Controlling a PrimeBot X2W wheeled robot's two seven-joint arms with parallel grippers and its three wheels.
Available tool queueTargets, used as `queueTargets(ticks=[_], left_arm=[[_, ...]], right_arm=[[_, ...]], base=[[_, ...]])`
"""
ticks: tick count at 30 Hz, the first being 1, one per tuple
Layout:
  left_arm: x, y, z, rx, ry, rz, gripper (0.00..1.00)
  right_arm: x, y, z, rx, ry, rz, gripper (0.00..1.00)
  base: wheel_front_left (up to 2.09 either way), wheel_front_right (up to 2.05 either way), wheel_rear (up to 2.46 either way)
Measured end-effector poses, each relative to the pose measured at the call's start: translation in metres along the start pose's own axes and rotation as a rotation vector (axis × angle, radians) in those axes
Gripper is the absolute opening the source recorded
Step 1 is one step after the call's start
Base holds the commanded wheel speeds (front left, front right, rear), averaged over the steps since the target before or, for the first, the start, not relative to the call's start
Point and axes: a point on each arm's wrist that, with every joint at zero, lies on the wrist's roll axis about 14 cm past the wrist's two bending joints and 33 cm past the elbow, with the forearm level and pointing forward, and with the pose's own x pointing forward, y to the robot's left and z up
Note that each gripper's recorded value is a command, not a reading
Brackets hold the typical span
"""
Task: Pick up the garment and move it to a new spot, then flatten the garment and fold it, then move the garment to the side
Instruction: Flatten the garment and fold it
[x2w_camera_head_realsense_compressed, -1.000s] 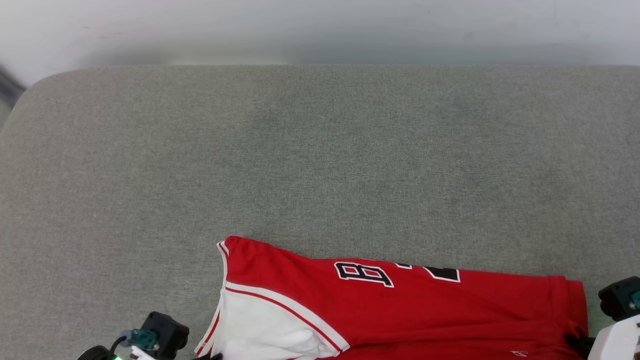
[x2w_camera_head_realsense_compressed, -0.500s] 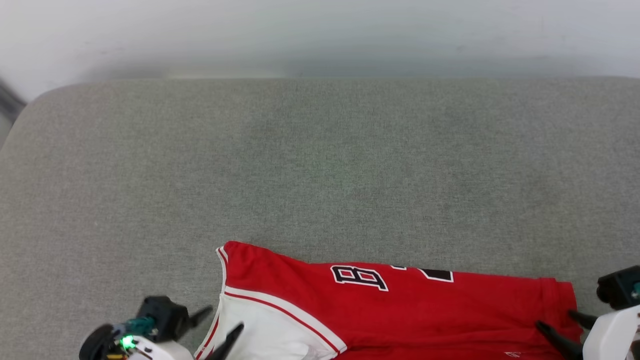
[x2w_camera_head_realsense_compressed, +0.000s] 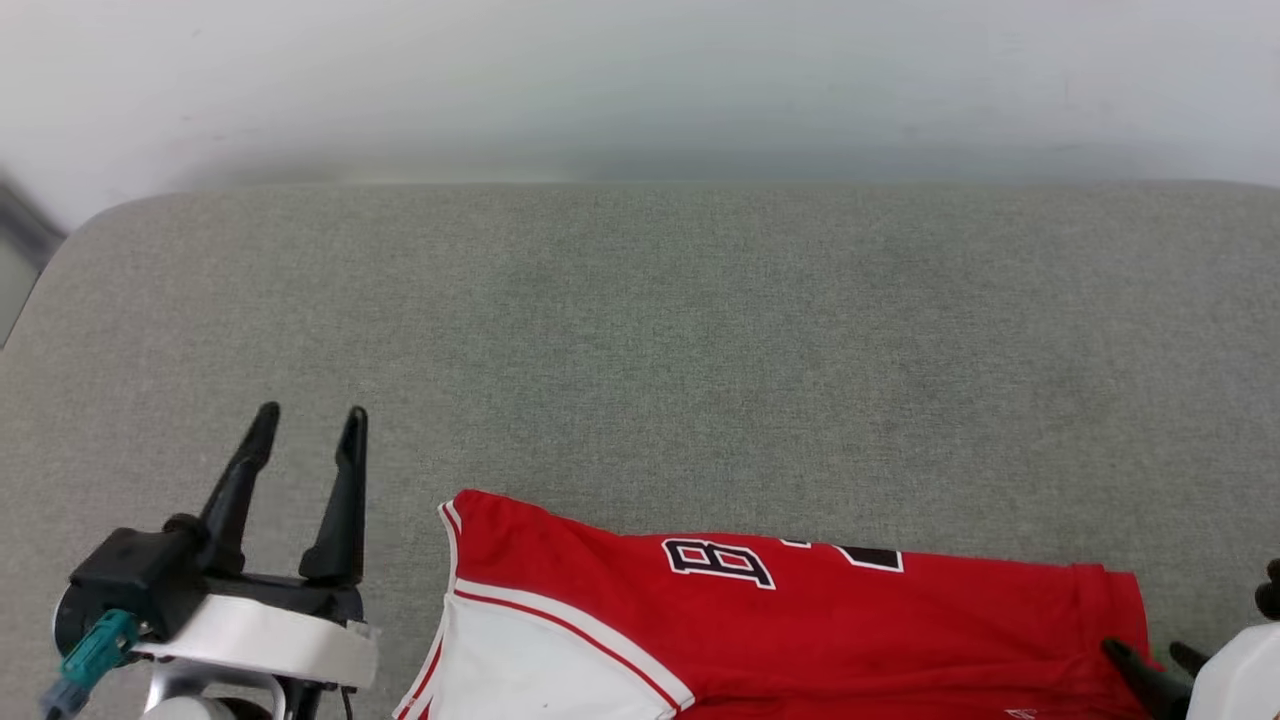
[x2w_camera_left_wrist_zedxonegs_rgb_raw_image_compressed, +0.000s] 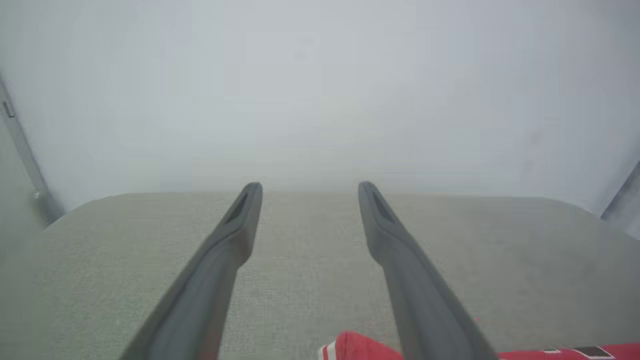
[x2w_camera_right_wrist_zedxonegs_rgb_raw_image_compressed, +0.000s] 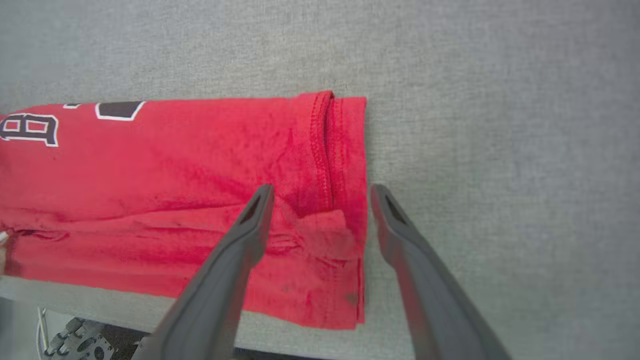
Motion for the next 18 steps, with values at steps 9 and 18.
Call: queueTargets(ticks=[9, 18], left_arm=[[-0.011, 0.026, -0.007, 0.029, -0.025, 0.098, 1.00], [-0.013, 0.033, -0.023, 0.060, 0.004, 0.094, 1.00]], right_arm=[[0.014, -0.009, -0.036, 0.143, 0.120, -0.077, 1.00], [0.034, 0.001, -0.058, 0.166, 0.212, -0.059, 1.00]], base=[[0.00, 0.00, 0.00], [0.00, 0.00, 0.00]])
